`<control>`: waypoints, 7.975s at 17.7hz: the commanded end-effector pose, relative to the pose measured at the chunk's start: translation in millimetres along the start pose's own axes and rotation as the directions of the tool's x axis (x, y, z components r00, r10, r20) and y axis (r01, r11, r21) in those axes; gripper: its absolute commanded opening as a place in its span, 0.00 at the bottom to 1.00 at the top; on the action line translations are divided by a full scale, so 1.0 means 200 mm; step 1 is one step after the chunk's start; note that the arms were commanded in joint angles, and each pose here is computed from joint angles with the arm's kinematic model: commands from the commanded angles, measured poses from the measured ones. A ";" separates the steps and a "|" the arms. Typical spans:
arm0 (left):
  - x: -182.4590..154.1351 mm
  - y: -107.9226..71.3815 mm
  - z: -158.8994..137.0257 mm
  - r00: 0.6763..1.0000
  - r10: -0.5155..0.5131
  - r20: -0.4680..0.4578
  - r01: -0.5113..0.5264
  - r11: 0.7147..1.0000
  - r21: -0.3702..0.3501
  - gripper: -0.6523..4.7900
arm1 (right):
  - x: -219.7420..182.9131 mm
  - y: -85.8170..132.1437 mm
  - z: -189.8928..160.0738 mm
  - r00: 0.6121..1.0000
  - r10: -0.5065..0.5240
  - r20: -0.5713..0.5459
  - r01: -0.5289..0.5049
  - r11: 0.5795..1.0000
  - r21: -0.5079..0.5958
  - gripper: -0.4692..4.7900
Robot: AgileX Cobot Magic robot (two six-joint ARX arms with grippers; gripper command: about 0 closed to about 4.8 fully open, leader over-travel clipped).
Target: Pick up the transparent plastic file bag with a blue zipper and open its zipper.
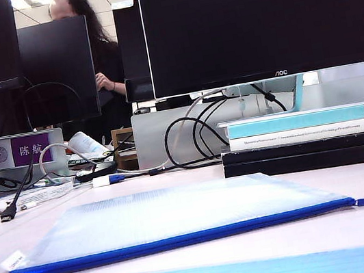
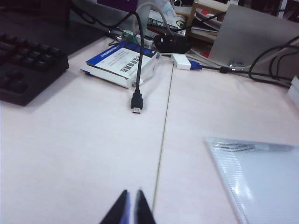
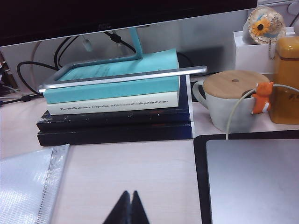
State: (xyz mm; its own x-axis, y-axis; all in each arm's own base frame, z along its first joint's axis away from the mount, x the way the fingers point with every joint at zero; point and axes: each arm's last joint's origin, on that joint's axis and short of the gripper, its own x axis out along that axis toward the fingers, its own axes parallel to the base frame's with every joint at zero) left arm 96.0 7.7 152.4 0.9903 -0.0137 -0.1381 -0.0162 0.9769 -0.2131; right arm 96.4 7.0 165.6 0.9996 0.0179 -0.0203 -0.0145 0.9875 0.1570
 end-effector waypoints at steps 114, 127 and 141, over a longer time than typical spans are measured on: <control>-0.16 -1.19 0.38 0.766 -0.587 -0.262 0.628 0.769 0.117 0.56 | 0.86 0.79 0.54 -0.135 0.979 -0.154 -0.586 0.046 0.809 0.08; -0.11 -1.24 0.33 0.873 -0.448 -0.192 0.482 0.849 0.216 0.56 | 0.85 0.80 0.53 -0.173 0.973 -0.154 -0.567 0.030 0.823 0.09; -0.13 -1.18 0.36 0.863 -0.448 -0.232 0.504 0.779 0.373 0.11 | 0.83 0.76 0.53 -0.341 0.927 -0.154 -0.785 -0.190 0.590 0.36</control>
State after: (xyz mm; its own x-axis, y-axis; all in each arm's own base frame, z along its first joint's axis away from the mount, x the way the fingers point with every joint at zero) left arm 84.3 -210.4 272.5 0.8299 -0.5013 -0.2450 0.5357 0.8386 0.0987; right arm 263.7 145.1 288.9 -0.3550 0.9349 -0.0003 -0.7151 -0.2713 0.6442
